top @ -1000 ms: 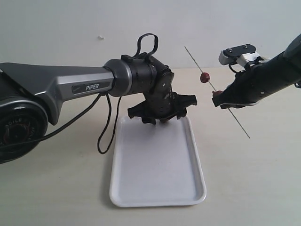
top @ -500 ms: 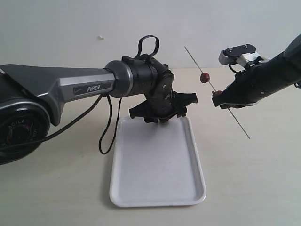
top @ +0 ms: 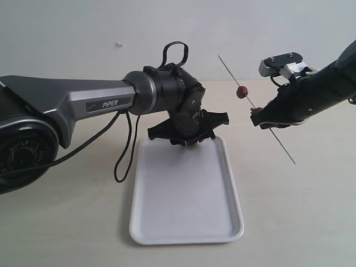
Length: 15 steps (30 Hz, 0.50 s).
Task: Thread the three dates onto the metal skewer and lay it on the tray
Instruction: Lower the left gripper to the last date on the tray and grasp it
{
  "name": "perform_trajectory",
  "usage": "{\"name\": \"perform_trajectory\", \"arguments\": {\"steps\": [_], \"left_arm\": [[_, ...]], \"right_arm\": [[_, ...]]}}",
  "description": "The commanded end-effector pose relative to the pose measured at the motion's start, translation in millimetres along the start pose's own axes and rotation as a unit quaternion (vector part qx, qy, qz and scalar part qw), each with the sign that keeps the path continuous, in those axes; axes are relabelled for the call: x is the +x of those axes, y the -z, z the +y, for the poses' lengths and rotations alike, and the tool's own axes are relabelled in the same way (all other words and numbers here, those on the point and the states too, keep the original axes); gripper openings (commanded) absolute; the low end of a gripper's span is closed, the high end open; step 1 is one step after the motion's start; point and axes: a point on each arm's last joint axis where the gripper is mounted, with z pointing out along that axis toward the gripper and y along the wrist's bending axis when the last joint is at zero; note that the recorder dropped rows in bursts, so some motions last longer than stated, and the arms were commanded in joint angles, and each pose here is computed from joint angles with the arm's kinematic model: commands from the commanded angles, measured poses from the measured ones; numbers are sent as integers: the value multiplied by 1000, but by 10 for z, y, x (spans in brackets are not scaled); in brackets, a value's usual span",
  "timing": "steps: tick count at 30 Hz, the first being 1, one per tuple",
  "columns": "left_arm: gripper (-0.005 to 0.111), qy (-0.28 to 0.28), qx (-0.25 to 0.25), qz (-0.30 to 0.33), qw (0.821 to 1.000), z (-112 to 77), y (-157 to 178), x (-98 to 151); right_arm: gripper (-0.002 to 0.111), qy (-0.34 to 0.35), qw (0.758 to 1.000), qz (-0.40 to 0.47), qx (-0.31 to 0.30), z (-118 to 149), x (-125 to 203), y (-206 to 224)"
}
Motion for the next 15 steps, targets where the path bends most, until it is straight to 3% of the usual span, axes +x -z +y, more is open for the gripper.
{"name": "perform_trajectory", "arguments": {"steps": [1,4,9,15], "left_arm": [[42,3,-19,17,1000,52,-73,50],[41,-6,-20,16,1000,53,-73,48],[28,-15,-21,16,1000,55,-73,49],[27,-28,-21,15,999,58,-73,45]], "right_arm": [[0,-3,1000,-7,0,6,-21,41],[0,-3,1000,-7,0,6,-21,41],[0,-3,1000,-7,0,6,-21,41],[0,-3,1000,-7,1,4,-22,41]]}}
